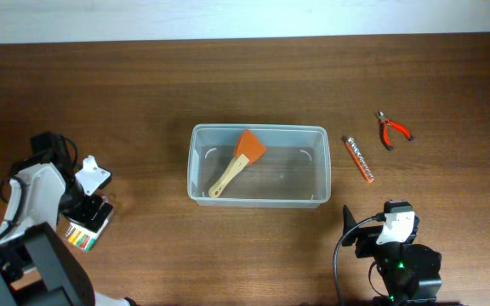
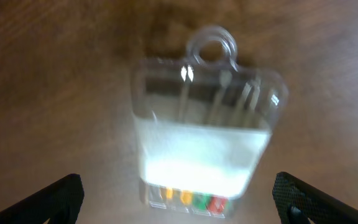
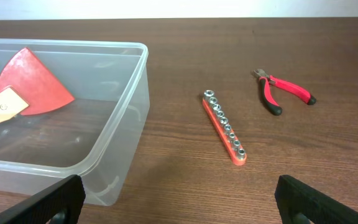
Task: Pack container
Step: 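Close the left gripper on the blister pack's top hanger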
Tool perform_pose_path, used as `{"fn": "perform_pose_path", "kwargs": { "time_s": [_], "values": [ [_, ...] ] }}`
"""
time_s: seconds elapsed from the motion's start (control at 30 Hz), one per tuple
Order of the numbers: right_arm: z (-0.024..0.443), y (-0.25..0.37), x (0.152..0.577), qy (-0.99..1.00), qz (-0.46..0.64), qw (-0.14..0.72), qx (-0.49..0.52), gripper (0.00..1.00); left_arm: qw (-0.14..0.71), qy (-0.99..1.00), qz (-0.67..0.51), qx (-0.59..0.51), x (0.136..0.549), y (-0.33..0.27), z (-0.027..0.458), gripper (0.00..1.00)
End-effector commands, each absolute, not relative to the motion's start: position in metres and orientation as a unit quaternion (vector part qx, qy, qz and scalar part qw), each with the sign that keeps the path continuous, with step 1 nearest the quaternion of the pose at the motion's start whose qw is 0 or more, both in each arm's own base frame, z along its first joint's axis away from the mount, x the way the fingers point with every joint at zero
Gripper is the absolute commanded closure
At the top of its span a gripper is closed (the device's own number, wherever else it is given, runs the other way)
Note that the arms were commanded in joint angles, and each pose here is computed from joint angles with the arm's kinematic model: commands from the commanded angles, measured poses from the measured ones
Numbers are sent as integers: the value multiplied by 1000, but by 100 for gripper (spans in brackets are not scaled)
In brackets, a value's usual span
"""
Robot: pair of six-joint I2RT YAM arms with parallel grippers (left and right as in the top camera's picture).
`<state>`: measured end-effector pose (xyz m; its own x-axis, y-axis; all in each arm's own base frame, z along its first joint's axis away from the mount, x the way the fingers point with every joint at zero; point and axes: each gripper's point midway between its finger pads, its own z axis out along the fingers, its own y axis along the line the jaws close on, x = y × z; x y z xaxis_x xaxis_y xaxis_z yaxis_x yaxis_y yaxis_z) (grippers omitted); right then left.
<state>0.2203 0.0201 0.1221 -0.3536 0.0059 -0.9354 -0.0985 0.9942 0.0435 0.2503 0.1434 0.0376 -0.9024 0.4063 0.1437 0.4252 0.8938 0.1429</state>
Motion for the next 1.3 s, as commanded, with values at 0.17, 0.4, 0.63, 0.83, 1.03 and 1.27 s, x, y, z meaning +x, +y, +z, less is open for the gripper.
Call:
{"fn": "perform_pose_path", "kwargs": {
  "time_s": [0.17, 0.4, 0.63, 0.83, 1.03, 1.27],
  "values": [
    [120, 18, 220, 822, 40, 567, -24, 1, 73, -969, -68, -227, 253, 145, 9, 1],
    [120, 10, 221, 823, 20, 568, -11, 1, 81, -969, -40, -229, 249, 136, -6, 1],
    [120, 10, 221, 823, 20, 568, -11, 1, 90, -971, -24, -222, 237, 128, -14, 5],
    [120, 10, 221, 823, 20, 568, -11, 1, 85, -975, -12, -203, 236, 123, -16, 9],
    [120, 10, 221, 823, 20, 568, -11, 2, 76, -977, 1, -197, 238, 118, -17, 17],
    [120, 10, 221, 823, 20, 568, -11, 1, 62, -978, 21, -196, 242, 110, -17, 25]
  ]
}}
